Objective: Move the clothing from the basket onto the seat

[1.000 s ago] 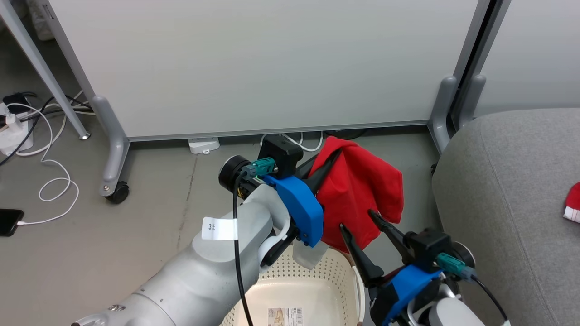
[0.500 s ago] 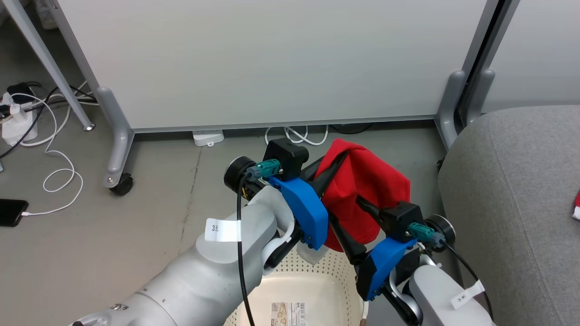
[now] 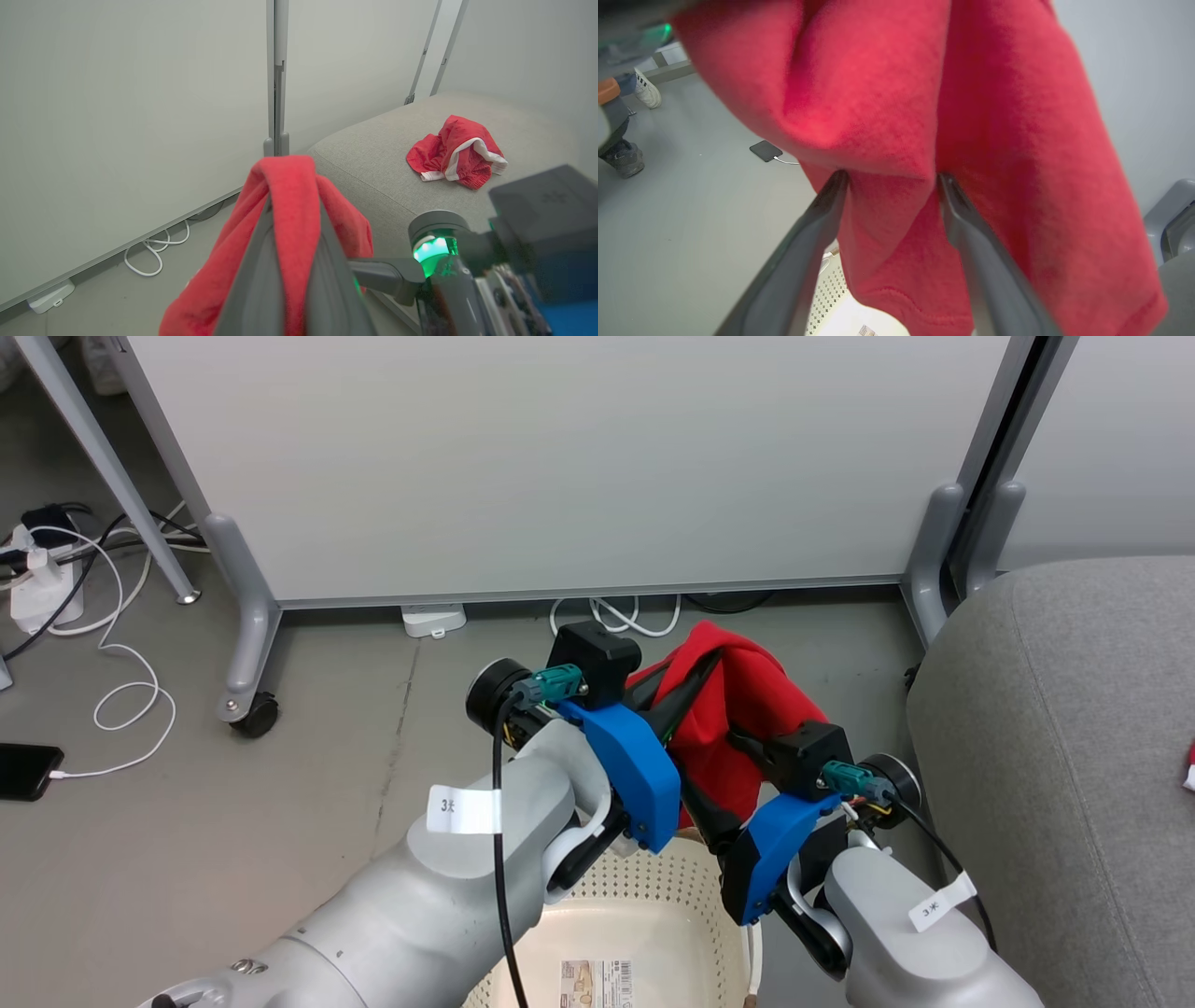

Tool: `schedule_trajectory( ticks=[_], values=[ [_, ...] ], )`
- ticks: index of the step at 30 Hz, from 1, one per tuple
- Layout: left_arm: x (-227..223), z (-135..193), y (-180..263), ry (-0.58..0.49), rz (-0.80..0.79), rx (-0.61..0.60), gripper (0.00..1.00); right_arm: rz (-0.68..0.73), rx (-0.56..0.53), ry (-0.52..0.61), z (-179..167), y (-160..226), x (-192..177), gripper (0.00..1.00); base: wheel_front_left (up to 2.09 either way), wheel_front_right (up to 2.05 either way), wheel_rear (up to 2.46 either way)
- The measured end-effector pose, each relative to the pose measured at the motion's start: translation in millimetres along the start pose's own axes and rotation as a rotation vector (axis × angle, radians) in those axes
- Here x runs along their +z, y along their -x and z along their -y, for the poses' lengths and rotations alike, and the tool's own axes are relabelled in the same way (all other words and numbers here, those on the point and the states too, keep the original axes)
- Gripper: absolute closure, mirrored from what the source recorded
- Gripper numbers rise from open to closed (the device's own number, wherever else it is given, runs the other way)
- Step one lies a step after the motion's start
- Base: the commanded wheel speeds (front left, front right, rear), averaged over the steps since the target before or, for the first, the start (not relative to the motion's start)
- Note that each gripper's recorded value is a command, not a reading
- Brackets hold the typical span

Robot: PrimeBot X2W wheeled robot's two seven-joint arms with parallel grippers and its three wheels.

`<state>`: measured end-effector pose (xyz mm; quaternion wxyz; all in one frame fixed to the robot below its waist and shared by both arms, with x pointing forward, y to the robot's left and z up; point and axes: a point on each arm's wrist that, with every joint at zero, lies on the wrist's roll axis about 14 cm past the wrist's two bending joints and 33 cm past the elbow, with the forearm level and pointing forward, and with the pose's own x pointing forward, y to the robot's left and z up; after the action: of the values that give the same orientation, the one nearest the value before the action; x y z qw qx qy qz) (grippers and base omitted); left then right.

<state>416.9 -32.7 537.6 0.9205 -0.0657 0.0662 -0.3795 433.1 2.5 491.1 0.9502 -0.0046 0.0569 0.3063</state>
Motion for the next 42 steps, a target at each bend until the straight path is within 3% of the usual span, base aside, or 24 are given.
schedule_trajectory(
  ticks=[5, 6, 7, 8, 9, 34, 36, 37, 38, 42],
  values=[
    [0, 3, 0, -0.005, -0.002, -0.006, 1.00, 0.004, 0.003, -0.012, -1, 0, 1, 0.00, 0.00, 0.00, 0.00],
    [1, 3, 0, -0.005, -0.001, -0.007, 1.00, 0.008, 0.007, -0.021, -3, 0, 1, 0.34, 0.00, 0.00, 0.00],
    [1, 4, 0, -0.003, 0.000, -0.008, 1.00, 0.008, 0.011, -0.026, -4, 0, 1, 0.58, 0.00, 0.00, 0.00],
    [1, 4, 0, -0.004, 0.000, -0.009, 1.00, 0.010, 0.015, -0.030, -6, 0, 2, 0.58, 0.00, 0.00, 0.00],
    [1, 5, 0, -0.005, 0.000, -0.010, 1.00, 0.014, 0.016, -0.035, -6, -1, 4, 1.00, 0.00, 0.00, 0.00],
    [-2, 8, -1, -0.005, -0.011, -0.015, 1.00, 0.039, -0.001, -0.068, -3, 4, 10, 1.00, 0.00, 0.00, 0.00],
    [-2, 8, -1, -0.005, -0.012, -0.014, 0.62, 0.039, 0.000, -0.068, -3, 4, 10, 1.00, 0.00, 0.00, 0.00],
    [-2, 7, -1, -0.005, -0.013, -0.012, 0.26, 0.039, 0.000, -0.068, -3, 4, 10, 1.00, 0.00, 0.00, 0.00],
    [-2, 7, -1, -0.006, -0.013, -0.011, 0.00, 0.041, 0.000, -0.068, -3, 4, 10, 1.00, 0.00, 0.00, 0.00],
    [1, 5, -1, -0.009, -0.002, -0.006, 0.00, 0.045, 0.001, -0.067, -3, 3, 12, 1.00, 0.00, 0.00, 0.00]
  ],
)
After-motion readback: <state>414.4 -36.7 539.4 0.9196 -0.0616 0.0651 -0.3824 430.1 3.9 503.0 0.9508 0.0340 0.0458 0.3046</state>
